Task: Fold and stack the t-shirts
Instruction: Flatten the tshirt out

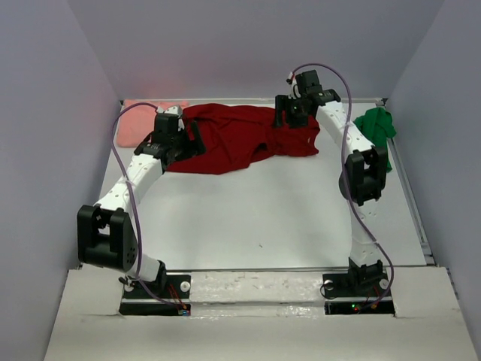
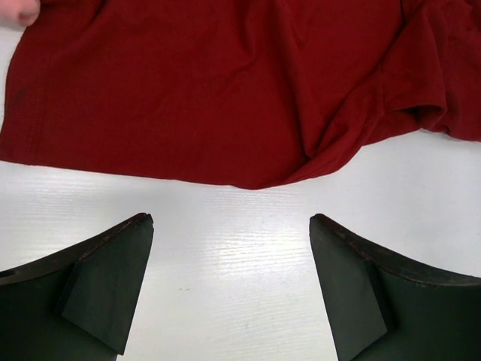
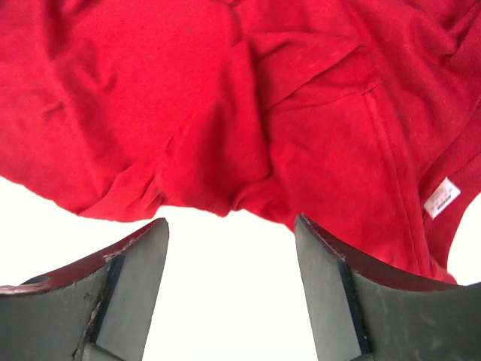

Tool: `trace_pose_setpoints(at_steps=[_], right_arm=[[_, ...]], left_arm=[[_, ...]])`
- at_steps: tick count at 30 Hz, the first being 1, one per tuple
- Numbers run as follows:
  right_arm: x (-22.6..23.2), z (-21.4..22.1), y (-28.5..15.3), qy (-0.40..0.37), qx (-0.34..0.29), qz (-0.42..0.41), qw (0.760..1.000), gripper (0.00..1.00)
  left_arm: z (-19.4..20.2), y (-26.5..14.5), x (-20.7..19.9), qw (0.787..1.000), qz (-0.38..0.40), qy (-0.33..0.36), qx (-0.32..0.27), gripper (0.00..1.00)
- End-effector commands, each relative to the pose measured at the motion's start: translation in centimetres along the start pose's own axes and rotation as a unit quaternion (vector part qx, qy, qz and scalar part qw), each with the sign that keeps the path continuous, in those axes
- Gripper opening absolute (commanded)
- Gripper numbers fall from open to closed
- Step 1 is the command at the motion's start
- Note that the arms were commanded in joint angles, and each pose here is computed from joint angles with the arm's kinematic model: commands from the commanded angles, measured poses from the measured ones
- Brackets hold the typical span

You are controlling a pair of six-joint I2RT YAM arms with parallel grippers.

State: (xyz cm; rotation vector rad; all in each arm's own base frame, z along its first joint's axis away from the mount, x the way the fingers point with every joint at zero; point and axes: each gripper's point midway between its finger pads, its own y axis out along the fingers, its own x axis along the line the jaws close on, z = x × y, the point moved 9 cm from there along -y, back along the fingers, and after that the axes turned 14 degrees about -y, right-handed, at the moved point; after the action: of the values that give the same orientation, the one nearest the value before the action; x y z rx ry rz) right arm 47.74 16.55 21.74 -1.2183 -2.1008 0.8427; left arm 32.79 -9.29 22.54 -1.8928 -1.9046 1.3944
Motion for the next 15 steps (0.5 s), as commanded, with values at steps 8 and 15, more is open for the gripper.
trace_pose_setpoints(at_steps=[8, 15], right_arm=[[0.4, 4.7, 2.0, 0.012, 0.020, -0.020, 1.000, 0.54], [1.8, 5.0, 3.7, 0.008, 0.025, -0.076, 0.997, 0.55]], left_arm=[[-1.3, -1.7, -2.0, 0.999, 0.022, 0.008, -0.033, 0.94], [-1.0, -1.5, -1.4, 0.999, 0.002, 0.007, -0.034, 0.94]])
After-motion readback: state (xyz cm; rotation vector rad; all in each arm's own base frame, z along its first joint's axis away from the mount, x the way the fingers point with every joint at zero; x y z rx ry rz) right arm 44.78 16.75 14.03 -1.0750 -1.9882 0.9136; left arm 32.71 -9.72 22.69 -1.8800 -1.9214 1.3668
